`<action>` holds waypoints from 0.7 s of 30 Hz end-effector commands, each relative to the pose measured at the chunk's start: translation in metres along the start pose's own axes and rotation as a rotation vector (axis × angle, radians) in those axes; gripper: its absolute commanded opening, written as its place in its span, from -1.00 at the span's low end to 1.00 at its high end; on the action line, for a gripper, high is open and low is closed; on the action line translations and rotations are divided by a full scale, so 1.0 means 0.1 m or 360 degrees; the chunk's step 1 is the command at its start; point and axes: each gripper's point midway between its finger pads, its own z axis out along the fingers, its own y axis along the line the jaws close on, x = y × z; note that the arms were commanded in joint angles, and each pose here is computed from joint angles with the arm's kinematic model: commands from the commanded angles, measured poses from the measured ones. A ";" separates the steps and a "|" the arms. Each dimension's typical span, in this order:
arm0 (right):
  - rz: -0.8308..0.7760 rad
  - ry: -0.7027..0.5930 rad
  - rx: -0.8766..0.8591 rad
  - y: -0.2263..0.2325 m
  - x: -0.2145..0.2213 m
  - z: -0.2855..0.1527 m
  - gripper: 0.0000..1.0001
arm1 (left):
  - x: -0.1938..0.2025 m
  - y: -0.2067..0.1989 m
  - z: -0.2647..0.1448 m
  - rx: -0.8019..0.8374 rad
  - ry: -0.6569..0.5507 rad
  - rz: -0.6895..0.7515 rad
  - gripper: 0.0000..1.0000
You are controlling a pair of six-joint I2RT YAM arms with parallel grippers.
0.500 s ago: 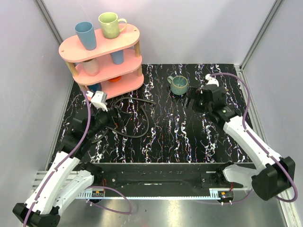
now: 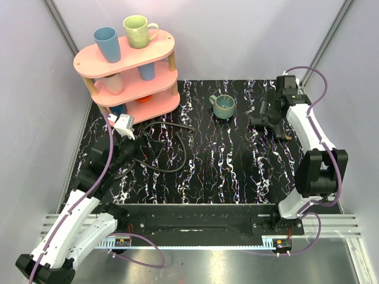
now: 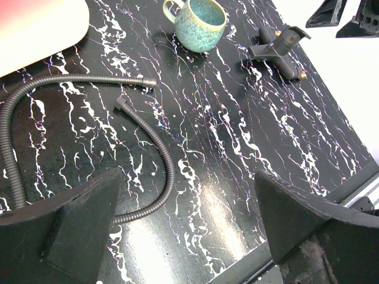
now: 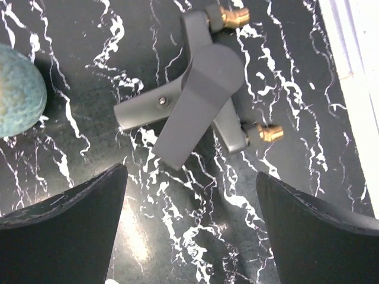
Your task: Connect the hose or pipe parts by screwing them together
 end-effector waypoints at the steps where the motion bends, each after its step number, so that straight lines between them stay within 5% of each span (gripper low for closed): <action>1: -0.0049 -0.0003 0.0008 -0.12 -0.30 -0.03 1.00 | -0.11 -0.08 -0.01 0.0054 -0.0073 0.0034 0.98; 12: 0.0214 0.0169 0.0133 -0.25 -0.34 0.40 0.93 | -0.12 -0.05 -0.01 0.0034 -0.0081 0.0033 0.98; 21: 0.0295 0.0259 0.0145 -0.19 -0.19 0.61 0.68 | -0.08 -0.06 0.01 0.0038 -0.0036 0.0025 0.98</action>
